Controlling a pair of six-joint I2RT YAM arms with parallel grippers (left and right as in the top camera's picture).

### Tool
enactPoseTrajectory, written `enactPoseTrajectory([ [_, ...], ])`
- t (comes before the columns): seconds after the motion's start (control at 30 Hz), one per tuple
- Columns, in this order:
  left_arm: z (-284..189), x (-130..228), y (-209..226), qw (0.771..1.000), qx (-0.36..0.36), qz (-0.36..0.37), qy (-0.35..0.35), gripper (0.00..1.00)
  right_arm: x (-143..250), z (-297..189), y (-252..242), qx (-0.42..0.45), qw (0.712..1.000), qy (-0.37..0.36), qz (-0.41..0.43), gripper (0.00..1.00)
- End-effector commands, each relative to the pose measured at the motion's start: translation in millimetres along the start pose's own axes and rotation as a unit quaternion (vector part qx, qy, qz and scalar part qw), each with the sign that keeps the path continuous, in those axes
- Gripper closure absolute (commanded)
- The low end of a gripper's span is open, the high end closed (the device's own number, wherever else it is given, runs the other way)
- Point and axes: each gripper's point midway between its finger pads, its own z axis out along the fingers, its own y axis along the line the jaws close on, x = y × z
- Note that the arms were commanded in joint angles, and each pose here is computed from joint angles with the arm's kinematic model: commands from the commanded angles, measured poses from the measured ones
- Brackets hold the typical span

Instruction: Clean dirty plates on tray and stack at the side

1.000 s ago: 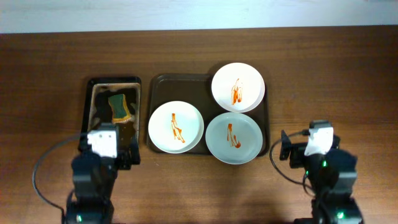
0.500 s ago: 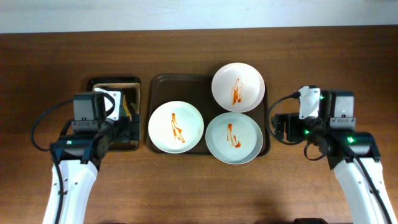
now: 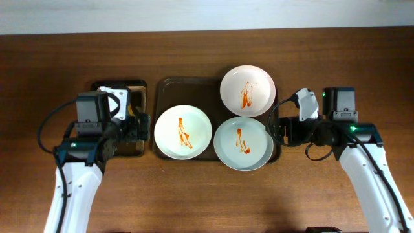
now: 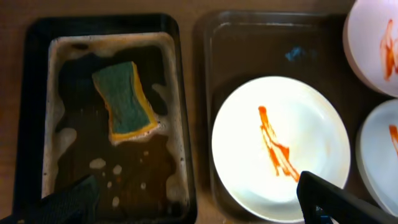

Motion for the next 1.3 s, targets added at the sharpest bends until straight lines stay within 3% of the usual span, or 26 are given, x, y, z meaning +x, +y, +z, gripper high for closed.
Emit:
enactPoseTrajectory([
  [0.0,7,-18,10,1.000,-0.017,-0.017,0.001,0.04,-3,4,3,-0.015,1.000,0.005,0.008,0.18],
  [0.13,22,-40,38,0.998,-0.037,-0.051,0.023,0.12,7,14,-6,-0.005,0.999,0.034,0.023,0.26],
  [0.23,45,-46,52,0.997,-0.043,-0.056,0.043,0.16,14,24,-20,0.024,0.997,0.055,0.048,0.26],
  [0.37,79,-26,64,0.992,-0.064,-0.061,0.088,0.16,25,39,-27,0.022,0.993,0.088,0.072,0.30],
  [0.53,115,-5,72,0.987,-0.071,-0.064,0.128,0.32,37,52,-32,0.020,0.989,0.119,0.090,0.37],
  [0.77,151,9,84,0.984,-0.087,-0.063,0.142,0.39,40,56,-29,0.018,0.988,0.129,0.087,0.38],
  [0.83,160,12,85,0.984,-0.087,-0.063,0.145,0.45,41,57,-26,0.016,0.988,0.131,0.082,0.38],
  [0.9,165,16,88,0.982,-0.092,-0.063,0.149,0.58,41,59,-22,0.014,0.988,0.132,0.076,0.38],
  [1.0,173,24,89,0.981,-0.093,-0.063,0.160,0.69,41,60,-19,0.013,0.988,0.134,0.070,0.38],
  [1.2,176,29,89,0.979,-0.092,-0.064,0.168,1.00,40,61,-19,0.014,0.989,0.131,0.068,0.38],
  [1.27,175,29,89,0.979,-0.092,-0.064,0.169,1.00,40,61,-19,0.014,0.989,0.131,0.068,0.37],
])
